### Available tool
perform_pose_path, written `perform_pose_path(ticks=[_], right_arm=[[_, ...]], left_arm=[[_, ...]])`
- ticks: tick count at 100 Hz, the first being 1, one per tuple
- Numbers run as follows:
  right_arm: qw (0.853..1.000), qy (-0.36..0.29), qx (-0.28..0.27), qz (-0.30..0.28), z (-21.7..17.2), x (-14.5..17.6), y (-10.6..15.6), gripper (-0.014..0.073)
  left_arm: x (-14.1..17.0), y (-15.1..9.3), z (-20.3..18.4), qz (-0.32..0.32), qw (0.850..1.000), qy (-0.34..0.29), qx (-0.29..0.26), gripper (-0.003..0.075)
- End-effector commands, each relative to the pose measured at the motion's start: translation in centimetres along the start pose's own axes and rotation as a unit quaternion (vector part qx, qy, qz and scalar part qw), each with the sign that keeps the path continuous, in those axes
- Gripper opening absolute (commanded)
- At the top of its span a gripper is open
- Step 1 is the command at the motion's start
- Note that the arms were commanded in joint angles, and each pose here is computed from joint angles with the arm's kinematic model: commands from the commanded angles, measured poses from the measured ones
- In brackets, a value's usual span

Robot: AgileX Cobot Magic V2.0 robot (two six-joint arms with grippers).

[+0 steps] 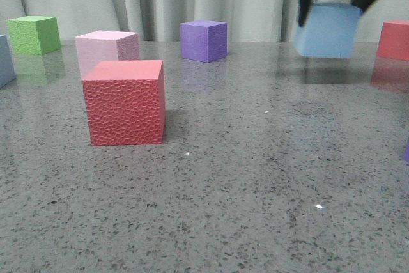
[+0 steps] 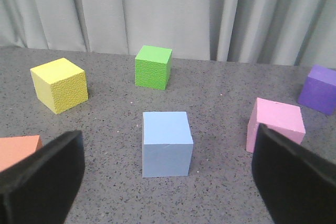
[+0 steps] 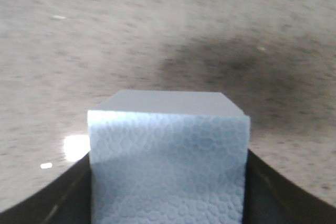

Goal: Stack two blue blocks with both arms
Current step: 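Lift the light-blue cube with the right gripper and carry it toward the purple cube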

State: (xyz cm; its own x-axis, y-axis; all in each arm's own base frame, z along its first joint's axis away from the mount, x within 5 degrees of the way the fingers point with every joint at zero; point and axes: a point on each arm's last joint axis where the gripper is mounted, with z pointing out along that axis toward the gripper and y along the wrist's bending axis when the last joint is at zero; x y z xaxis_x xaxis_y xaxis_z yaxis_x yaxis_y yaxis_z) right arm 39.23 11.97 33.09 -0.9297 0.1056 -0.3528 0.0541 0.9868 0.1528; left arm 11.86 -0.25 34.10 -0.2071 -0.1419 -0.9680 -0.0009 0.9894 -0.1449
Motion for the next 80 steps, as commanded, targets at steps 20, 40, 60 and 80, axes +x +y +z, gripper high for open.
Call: perform_pose_path(ticks=[20, 40, 60, 80], right_arm=[[0.998, -0.018, -0.048, -0.024, -3.8, 2.1, 6.4, 0.0292], [0.997, -0.008, -0.066, -0.045, -2.5, 3.3, 10.5, 0.0292], [0.997, 0.000, -0.074, -0.033, -1.0, 3.4, 13.2, 0.0292], [0.997, 0.010, -0.069, -0.015, 0.3, 3.2, 13.8, 0.0292]], left_arm=[[-2.0, -0.2, -0.3, -0.009, 0.998, -0.060, 0.005, 0.0619], [-2.0, -0.2, -0.3, -0.009, 0.998, -0.060, 0.005, 0.0619], [-2.0, -0.2, -0.3, -0.009, 0.998, -0.060, 0.005, 0.0619], [-2.0, -0.2, -0.3, -0.009, 0.998, -0.060, 0.005, 0.0619]])
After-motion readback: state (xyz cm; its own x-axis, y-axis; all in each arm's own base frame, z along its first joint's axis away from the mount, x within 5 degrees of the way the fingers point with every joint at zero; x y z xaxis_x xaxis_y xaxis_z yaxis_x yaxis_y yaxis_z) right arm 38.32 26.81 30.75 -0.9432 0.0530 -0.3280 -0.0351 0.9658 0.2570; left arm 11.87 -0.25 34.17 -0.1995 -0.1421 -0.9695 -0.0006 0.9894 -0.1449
